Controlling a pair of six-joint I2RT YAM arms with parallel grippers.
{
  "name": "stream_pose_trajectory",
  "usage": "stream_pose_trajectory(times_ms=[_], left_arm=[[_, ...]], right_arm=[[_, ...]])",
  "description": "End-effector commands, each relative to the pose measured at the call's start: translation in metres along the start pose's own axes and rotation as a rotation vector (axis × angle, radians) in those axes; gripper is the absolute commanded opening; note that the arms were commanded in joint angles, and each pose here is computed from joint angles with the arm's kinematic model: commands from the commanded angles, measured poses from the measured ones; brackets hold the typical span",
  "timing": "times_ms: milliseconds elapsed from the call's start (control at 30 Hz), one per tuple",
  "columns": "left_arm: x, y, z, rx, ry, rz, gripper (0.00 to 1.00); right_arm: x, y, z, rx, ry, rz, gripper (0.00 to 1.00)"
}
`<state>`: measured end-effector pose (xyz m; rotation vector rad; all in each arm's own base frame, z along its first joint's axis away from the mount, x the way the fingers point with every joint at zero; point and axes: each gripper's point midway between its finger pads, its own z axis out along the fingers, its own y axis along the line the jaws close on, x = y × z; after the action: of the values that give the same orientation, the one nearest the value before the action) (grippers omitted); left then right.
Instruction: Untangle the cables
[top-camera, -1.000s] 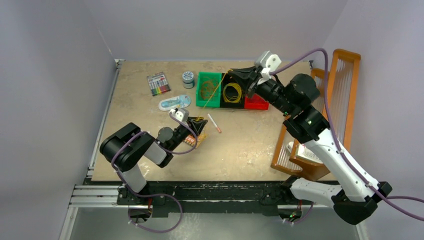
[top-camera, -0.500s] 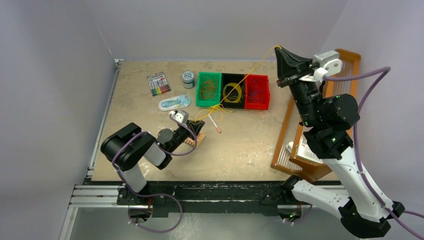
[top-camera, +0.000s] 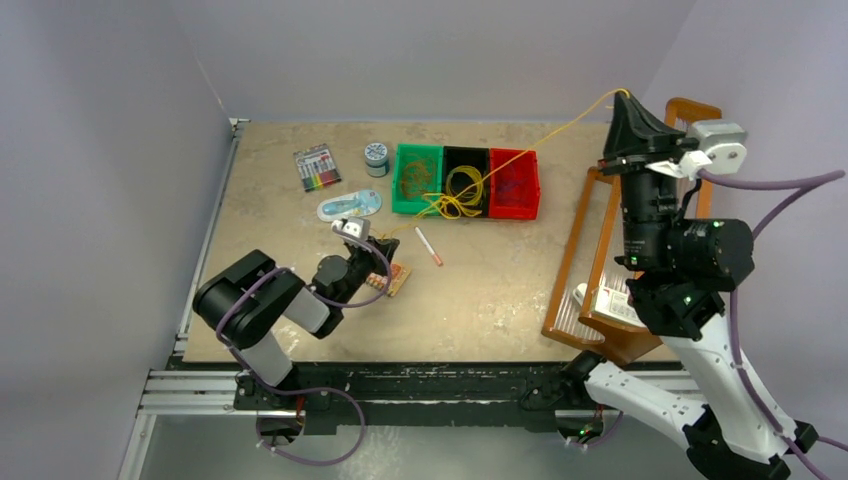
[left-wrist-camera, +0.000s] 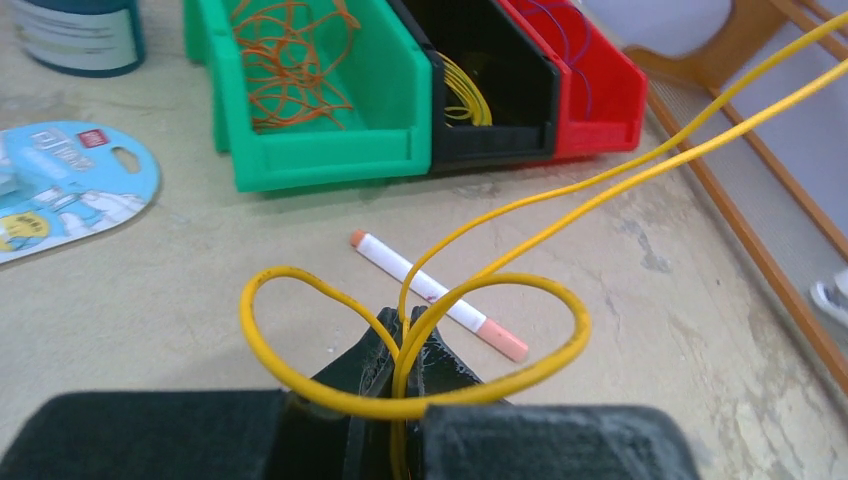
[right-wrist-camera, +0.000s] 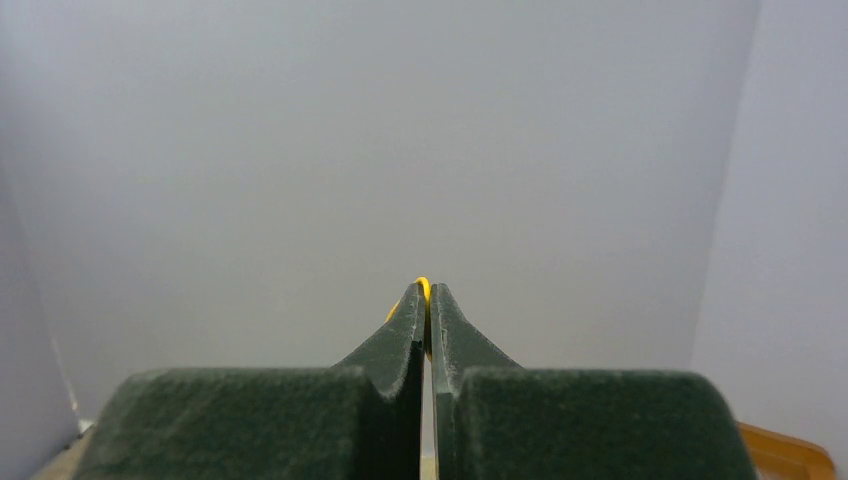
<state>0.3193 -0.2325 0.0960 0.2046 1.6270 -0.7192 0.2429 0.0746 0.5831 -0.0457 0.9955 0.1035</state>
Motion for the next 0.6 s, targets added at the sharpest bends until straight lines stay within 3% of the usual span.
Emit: stream_pose_trajectory(times_ms=[0,567], left_arm=[[-0.026,0.028,-0.005,-0.195,-0.087,-0.097,0.00],[-0.072,0.154,-0.085,-0.885,-0.280,-0.394,0.00]], right_arm=[[-0.039,-0.044,-0.012,0.176,-0.102,0.008,0.00],[-0.043,-0.079,-0.034,0.317,-0.102,-0.026,0.00]])
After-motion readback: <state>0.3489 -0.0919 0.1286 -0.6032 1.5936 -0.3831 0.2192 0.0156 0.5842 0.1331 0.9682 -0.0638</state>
